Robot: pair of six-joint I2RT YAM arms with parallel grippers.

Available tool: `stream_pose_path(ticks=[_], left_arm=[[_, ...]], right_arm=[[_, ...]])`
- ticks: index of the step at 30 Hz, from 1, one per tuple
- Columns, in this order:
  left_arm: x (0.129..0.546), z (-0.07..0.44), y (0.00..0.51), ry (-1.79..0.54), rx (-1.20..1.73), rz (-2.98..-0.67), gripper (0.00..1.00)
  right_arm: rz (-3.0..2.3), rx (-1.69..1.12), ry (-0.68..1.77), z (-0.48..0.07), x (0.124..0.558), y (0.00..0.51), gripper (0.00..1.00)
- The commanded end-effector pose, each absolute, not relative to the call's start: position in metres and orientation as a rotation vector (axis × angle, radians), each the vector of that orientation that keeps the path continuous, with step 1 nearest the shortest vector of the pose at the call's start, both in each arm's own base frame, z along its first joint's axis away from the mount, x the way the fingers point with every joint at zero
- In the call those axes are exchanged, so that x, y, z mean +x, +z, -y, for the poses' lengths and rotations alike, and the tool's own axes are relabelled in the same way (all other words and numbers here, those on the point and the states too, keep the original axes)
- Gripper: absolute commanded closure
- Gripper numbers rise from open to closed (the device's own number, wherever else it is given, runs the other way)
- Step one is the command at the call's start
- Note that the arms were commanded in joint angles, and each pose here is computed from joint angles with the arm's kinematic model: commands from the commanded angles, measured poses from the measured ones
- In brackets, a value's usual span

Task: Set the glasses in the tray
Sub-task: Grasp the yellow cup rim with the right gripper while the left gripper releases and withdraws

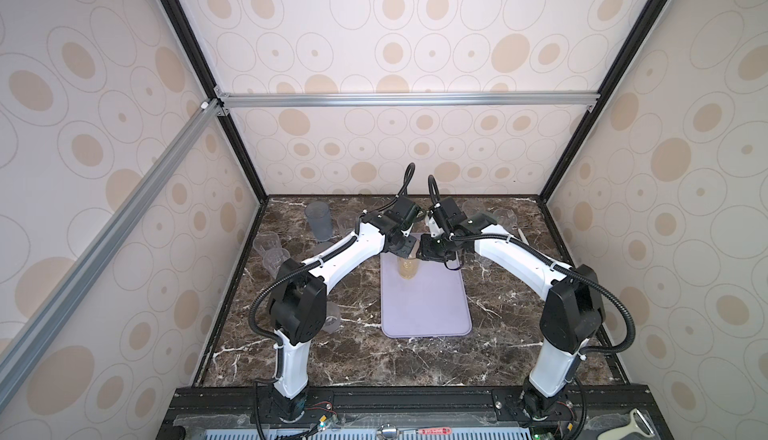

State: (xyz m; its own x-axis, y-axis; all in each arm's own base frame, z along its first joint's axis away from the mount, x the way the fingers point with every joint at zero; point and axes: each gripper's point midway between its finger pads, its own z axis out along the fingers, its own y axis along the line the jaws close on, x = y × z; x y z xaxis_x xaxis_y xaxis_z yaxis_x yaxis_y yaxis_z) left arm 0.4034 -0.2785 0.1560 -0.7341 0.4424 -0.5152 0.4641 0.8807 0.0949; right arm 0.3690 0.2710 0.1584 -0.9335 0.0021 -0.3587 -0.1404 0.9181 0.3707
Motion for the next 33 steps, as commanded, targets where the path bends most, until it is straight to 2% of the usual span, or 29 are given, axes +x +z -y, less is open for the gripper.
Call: stream_pose_path(ticks=[1,9,13,20,25,33], left_arm=[[0.403,0.282,0.191,-0.094,0.64,-2.44,0.72],[0.402,0.266,0.226,-0.123,0.543,-2.345,0.68],[0.405,0.236,0.237,-0.126,0.406,-2.277,0.66],[0.391,0.156,0.257,0.06,0.146,-2.062,0.6],[0.371,0.12,0.272,0.054,0.013,-1.947,0.6],[0.362,0.091,0.263,0.087,-0.039,-1.954,0.59]], right_arm=[[-2.721,-0.118,0.418,-0.266,0.378,0.149,0.7],[-2.709,-0.14,0.344,-0.267,0.391,0.146,0.73],[-2.703,-0.152,0.294,-0.268,0.399,0.141,0.82],[-2.655,-0.235,0.191,-0.279,0.418,0.149,0.96],[-2.608,-0.28,0.127,-0.29,0.442,0.159,0.98],[-2.625,-0.364,0.05,-0.306,0.467,0.149,0.99]])
